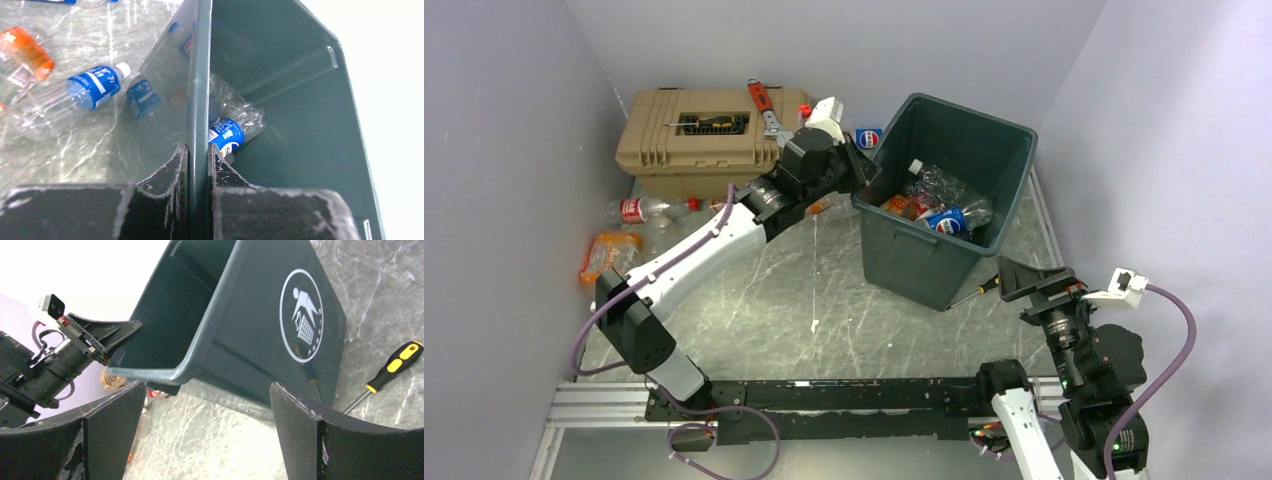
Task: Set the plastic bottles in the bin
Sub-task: Move the trash bin to the corner of the board.
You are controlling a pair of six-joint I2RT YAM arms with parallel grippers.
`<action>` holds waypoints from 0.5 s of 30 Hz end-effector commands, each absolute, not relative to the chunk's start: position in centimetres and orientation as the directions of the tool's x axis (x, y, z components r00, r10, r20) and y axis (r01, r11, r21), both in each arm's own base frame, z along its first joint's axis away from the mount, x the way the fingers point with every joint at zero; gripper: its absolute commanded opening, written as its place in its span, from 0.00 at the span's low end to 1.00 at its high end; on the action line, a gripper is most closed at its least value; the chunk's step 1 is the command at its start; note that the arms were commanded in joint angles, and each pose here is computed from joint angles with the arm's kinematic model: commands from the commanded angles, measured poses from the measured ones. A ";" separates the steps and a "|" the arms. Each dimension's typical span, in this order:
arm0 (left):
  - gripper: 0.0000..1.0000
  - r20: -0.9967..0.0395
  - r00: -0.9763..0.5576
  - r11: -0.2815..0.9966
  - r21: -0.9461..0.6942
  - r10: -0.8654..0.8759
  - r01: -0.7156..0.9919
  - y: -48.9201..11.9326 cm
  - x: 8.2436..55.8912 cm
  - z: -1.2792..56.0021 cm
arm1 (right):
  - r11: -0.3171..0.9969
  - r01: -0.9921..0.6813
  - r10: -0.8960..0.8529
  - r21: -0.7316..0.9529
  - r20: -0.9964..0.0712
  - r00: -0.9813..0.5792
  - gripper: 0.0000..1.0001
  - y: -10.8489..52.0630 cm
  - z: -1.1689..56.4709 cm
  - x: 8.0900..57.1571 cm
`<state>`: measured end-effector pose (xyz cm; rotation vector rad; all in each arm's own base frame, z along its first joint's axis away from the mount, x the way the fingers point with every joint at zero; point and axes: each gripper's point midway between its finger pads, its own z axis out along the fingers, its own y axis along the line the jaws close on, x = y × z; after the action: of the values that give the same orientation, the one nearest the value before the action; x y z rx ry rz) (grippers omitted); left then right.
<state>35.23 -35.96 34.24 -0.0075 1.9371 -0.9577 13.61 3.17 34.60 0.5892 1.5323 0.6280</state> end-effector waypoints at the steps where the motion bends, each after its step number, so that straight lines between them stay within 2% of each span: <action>1: 0.00 -0.718 -0.438 0.653 -0.687 -0.541 0.319 -38.6 39.1 34.0 | 0.728 -0.047 0.685 0.684 -0.728 0.018 1.00 2.7 37.7 13.7; 15: 0.00 -0.670 -0.431 0.609 -0.737 -0.604 0.292 -43.5 41.0 31.3 | 0.744 -0.030 0.668 0.667 -0.744 0.016 1.00 2.5 38.1 14.1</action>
<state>39.04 -41.72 35.35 -0.2204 1.7465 -1.0987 13.77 2.69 36.25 0.5775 1.5084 0.5965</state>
